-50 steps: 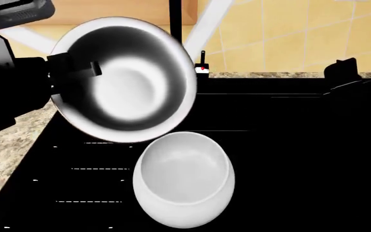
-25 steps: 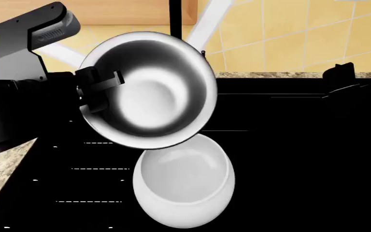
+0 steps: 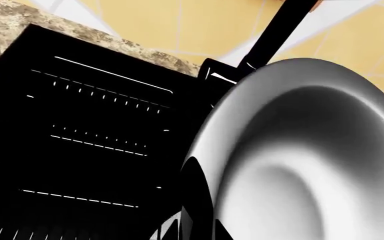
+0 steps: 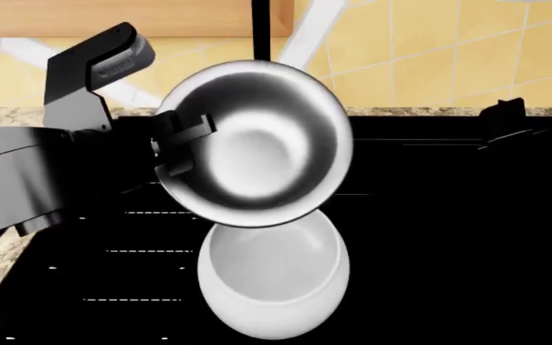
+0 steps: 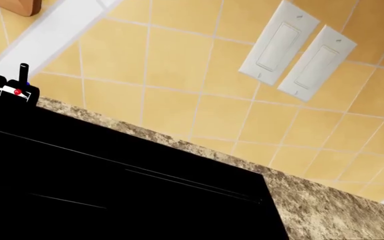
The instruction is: Stack the bowls in the sink.
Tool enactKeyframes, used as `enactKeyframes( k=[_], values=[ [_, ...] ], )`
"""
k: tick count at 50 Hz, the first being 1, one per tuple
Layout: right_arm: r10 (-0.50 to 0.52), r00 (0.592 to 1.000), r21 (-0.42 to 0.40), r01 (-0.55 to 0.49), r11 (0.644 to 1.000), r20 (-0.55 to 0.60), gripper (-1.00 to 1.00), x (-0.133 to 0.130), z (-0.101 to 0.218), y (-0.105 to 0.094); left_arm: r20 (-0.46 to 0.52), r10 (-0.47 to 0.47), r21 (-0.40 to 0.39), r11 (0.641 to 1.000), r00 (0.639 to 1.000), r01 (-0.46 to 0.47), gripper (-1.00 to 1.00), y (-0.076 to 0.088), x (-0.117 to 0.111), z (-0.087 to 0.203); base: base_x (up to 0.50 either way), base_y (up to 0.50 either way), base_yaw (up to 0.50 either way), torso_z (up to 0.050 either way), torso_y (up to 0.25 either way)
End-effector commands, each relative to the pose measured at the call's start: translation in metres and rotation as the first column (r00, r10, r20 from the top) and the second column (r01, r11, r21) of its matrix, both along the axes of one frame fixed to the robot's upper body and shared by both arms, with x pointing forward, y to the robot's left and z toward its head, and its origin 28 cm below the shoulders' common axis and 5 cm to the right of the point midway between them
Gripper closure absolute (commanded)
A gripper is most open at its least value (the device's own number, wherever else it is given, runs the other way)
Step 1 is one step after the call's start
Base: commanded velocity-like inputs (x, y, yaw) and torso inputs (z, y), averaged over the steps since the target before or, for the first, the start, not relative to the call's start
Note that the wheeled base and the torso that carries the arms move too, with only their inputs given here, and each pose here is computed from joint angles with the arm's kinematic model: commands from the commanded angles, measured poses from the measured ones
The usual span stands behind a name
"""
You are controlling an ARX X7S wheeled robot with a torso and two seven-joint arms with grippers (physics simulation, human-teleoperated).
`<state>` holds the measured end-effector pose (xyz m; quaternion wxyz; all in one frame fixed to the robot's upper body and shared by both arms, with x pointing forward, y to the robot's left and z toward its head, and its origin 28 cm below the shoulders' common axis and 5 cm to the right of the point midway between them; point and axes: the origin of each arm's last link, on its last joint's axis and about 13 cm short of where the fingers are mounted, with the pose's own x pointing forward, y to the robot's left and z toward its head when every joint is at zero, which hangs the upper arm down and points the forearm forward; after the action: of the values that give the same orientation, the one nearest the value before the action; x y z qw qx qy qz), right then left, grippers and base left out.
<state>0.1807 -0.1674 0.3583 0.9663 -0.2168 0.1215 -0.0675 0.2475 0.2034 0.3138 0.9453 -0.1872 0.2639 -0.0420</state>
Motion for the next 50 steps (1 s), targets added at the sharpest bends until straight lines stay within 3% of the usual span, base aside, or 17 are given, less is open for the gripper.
enactKeyframes(
  k=[1, 50],
  values=[
    [-0.002, 1.0, 0.003, 0.002, 1.0, -0.004, -1.0, 0.0, -0.002, -0.001, -0.001, -0.002, -0.029, 1.0, 1.0, 0.002, 1.0, -0.005, 0.006, -0.003, 0.0, 0.0, 0.0, 0.0, 0.0],
    [-0.002, 1.0, 0.004, 0.002, 1.0, -0.014, -1.0, 0.003, -0.008, -0.001, -0.08, -0.068, 0.025, 0.997, 0.995, 0.07, 1.0, -0.012, -0.002, -0.037, 0.0, 0.0, 0.0, 0.0, 0.0]
  ],
)
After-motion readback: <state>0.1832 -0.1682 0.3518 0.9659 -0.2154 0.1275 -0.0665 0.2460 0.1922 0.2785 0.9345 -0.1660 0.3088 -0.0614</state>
